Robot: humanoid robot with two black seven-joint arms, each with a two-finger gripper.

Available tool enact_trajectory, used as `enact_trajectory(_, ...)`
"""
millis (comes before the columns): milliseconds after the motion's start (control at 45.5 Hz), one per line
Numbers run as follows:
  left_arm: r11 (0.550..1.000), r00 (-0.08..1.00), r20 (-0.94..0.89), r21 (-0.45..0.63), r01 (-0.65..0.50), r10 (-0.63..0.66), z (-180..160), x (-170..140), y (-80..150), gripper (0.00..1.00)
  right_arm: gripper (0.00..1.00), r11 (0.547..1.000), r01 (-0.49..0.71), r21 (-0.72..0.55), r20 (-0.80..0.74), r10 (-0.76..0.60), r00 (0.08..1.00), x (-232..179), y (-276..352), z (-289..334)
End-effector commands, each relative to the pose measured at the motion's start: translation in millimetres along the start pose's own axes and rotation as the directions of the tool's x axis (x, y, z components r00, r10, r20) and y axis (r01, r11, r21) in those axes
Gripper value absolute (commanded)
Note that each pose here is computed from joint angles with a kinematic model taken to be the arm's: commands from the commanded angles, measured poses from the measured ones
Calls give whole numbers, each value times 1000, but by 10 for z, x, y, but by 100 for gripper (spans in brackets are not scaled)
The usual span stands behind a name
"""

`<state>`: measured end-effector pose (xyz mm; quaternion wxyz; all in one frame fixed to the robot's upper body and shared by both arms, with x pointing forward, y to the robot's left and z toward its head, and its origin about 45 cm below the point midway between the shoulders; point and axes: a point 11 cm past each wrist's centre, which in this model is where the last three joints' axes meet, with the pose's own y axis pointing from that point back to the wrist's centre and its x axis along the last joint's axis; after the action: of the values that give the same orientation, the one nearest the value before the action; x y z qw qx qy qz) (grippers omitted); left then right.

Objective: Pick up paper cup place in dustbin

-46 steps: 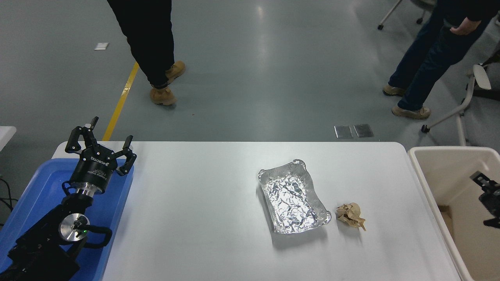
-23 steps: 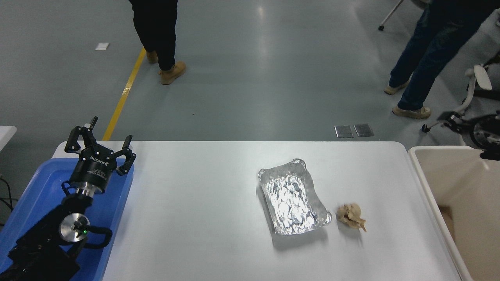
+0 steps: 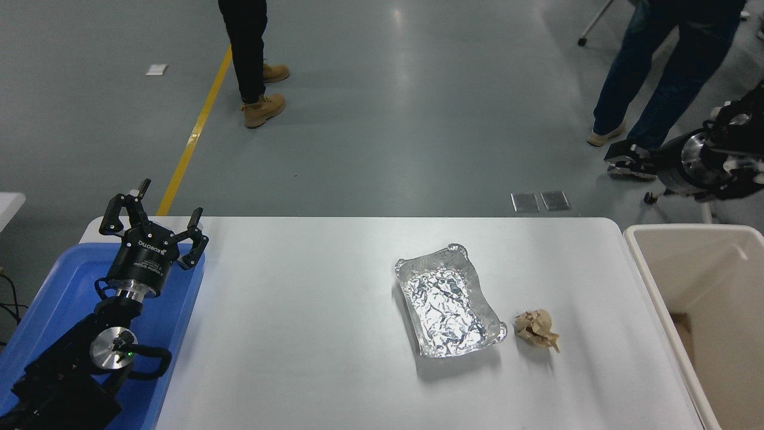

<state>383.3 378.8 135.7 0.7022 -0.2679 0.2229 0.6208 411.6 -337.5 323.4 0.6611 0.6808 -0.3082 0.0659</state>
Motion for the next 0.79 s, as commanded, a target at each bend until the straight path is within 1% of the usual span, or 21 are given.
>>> enact_trajectory(0, 1000, 1000, 1, 0, -2, 2, -1, 5, 3, 98, 100, 990, 132, 52, -113, -126, 986, -249, 468, -317)
enact_trajectory(198, 1000, 1000, 2, 0, -2, 2, 6, 8, 4, 98, 100, 974, 210, 82, -184, -192, 964, -445, 759, -493)
enact_trajectory(352, 1000, 1000, 2, 0, -2, 2, 6, 8, 4, 98, 100, 960, 262, 101, -227, -235, 945, -521, 972, -568)
enact_trajectory(549, 1000, 1000, 2, 1, -3, 3, 2, 13, 9, 98, 100, 926, 357, 126, -309, -305, 901, -596, 1339, -681)
enact_trajectory(769, 1000, 1000, 2, 0, -2, 2, 6, 8, 4, 98, 100, 916, 370, 155, -370, -294, 881, -593, 1536, -852)
